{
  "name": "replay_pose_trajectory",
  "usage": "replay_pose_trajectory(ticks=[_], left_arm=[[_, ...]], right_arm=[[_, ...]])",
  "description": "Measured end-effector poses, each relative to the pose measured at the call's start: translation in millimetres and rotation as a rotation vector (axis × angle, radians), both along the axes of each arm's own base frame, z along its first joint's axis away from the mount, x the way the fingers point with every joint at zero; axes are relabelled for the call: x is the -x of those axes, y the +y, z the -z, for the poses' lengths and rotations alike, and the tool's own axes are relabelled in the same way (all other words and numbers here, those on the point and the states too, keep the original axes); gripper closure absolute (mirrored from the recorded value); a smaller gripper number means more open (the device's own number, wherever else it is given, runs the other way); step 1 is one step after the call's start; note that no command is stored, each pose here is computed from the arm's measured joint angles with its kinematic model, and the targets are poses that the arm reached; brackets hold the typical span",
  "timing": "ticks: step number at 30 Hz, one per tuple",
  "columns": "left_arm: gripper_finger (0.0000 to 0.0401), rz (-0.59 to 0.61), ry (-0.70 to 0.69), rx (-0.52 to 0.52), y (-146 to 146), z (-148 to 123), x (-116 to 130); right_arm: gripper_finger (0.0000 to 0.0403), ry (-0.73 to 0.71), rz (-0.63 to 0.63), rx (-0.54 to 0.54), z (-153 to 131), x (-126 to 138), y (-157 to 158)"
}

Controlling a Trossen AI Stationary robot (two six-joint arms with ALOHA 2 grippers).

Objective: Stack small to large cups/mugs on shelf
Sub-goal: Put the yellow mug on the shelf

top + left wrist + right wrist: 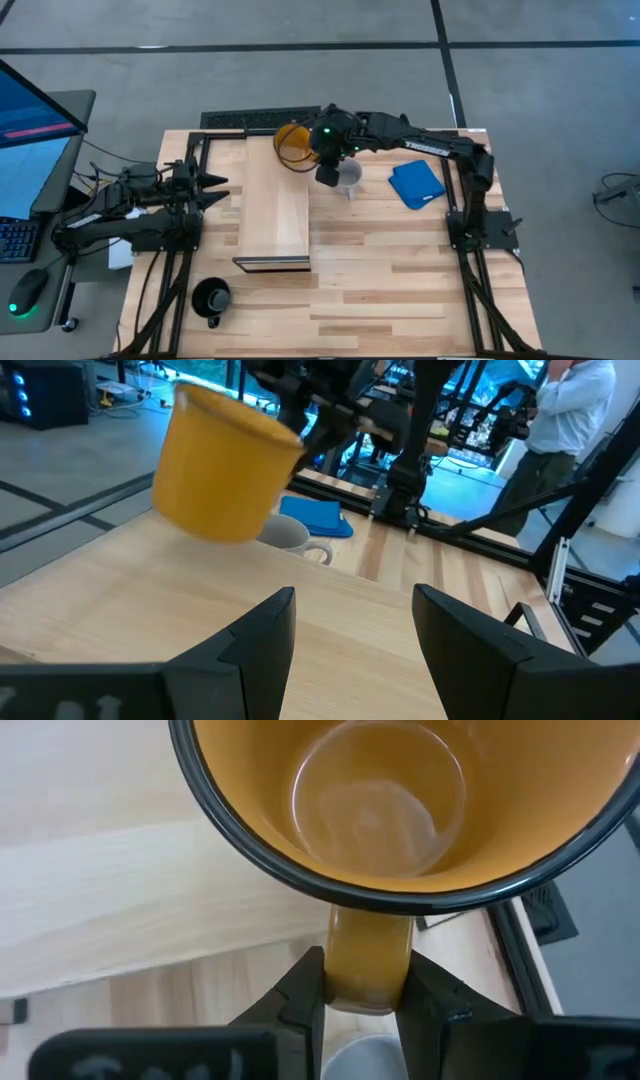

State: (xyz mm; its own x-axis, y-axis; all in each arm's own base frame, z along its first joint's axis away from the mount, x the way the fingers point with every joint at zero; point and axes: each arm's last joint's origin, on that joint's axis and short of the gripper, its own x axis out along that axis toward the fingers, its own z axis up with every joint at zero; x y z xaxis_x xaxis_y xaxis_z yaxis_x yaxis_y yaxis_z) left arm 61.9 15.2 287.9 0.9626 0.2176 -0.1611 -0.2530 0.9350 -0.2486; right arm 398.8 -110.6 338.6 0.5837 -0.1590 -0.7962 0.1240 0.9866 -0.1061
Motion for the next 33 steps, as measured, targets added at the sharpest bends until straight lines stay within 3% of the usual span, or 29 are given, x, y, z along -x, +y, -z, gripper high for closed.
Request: replay_pose_trajectory(ticks=[12, 33], left_arm=[[0.0207, 0.005, -0.002, 0.008, -0.2, 0.0, 0.0], [0.0207, 0.011, 0.015, 0.017, -0.4, 1.7, 0.2]], right_arm=[[0.0303, 0.049, -0.094, -0.025, -0.3, -21.6, -14.0], [0.0303, 0.033, -0.315, 0.058, -3.8, -17.9, -32.4]])
